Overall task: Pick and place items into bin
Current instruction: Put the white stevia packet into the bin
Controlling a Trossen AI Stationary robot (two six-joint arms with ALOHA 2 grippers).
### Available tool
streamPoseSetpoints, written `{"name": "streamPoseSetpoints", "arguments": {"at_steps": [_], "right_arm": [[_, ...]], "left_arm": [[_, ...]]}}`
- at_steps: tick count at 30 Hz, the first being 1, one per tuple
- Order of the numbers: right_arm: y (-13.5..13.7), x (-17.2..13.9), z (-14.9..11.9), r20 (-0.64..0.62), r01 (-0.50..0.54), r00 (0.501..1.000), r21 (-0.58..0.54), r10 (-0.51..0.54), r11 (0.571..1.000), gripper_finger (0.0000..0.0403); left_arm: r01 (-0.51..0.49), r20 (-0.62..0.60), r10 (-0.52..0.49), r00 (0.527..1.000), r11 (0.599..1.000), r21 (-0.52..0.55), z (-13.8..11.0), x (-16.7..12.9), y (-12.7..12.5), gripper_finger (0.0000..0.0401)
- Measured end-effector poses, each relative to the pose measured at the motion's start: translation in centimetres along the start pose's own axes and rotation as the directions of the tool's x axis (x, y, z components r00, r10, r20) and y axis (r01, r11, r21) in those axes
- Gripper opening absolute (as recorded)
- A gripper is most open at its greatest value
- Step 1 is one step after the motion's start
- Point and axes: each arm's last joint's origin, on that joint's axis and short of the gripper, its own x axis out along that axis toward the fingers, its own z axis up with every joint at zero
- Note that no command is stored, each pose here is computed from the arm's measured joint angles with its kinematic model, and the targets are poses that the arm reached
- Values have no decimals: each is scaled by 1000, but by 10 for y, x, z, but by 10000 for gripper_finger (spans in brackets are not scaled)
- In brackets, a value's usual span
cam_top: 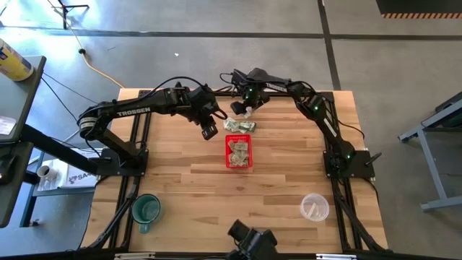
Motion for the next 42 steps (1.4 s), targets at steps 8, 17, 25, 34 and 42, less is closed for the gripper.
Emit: {"name": "streamPoseSetpoints", "arguments": {"at_steps": [8, 17, 25, 34, 42], "right_arm": [[1, 6, 0, -4, 20, 1000, 17, -20, 1000, 241], [-24, 4, 7, -39, 40, 999, 73, -37, 997, 123], [-52, -1, 7, -112, 101, 989, 57, -95, 993, 35], [-12, -48, -29, -148, 55, 986, -183, -83, 982, 18], [73, -79, -93, -161, -96, 987, -441, 27, 892, 15]], "left_arm": [[0, 1, 0, 1000, 1000, 0, 0, 0, 0, 49], [0, 5, 0, 1000, 1000, 1, 0, 0, 0, 49], [1, 8, -1, 1000, 1000, 1, 1, 0, 0, 49], [-1, 8, 1, 1000, 1000, 24, 1, 0, 0, 49], [-78, -69, 77, 995, 997, -15, -17, 18, 6, 49]]}}
